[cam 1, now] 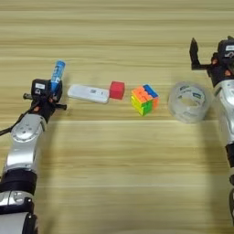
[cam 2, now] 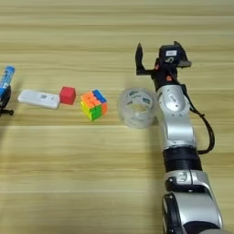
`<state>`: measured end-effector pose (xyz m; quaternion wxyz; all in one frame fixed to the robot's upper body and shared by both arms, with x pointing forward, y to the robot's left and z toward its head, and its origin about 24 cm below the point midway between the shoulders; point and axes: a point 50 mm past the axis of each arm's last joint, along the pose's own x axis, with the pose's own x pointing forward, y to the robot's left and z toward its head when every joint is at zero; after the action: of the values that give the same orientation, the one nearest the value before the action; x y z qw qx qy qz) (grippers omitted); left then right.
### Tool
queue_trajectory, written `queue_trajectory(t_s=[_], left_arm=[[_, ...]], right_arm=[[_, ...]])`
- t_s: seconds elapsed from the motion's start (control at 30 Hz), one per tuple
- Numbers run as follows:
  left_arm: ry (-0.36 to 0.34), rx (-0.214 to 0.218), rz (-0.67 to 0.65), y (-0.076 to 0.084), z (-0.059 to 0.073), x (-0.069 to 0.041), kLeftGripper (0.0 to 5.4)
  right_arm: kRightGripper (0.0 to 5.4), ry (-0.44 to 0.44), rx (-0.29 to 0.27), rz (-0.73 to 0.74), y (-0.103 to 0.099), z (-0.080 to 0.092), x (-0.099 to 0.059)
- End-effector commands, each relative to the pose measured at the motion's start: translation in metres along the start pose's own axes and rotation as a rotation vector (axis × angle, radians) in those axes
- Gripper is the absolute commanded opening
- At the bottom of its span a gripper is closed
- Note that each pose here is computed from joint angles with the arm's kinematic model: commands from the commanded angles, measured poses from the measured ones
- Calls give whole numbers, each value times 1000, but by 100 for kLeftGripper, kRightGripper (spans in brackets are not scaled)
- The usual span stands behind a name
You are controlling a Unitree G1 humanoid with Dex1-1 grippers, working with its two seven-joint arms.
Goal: Move the objects on the table
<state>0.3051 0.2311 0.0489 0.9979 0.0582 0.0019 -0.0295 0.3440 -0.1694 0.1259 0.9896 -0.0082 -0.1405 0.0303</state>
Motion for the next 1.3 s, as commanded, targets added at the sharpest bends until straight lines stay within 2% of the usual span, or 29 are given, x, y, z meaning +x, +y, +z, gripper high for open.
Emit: queue_trajectory(t_s=[0.03, 0.27, 0.43, 0.6, 0.77, 0.83, 0.9, 0.97, 1.1, 1.3], left_arm=[[-56, -9, -33, -6, 9, 0, 135], [-116, 1, -90, -16, 21, 3, 135], [-170, 3, -193, -33, 31, 4, 135], [-182, 5, -250, -43, 33, 2, 135], [-211, 12, -306, -51, 37, -1, 135], [-221, 16, -333, -55, 38, -2, 135], [-235, 23, -369, -60, 39, -4, 135], [-248, 25, -400, -65, 40, -6, 135], [-265, 35, -450, -73, 41, -8, 135], [-272, 48, -520, -86, 39, -13, 135]], right_arm=[[540, 41, 100, 121, 24, -5, 4], [540, 114, 262, 305, 54, -13, 0], [540, 153, 394, 424, 71, -13, -4], [540, 233, 601, 582, 91, -13, -12], [540, 270, 685, 653, 99, -11, -16], [540, 289, 744, 695, 102, -9, -18], [540, 325, 834, 763, 109, -6, -23], [540, 343, 892, 810, 112, -4, -26], [540, 357, 933, 834, 114, 0, -28], [540, 364, 959, 829, 115, -2, -26]])
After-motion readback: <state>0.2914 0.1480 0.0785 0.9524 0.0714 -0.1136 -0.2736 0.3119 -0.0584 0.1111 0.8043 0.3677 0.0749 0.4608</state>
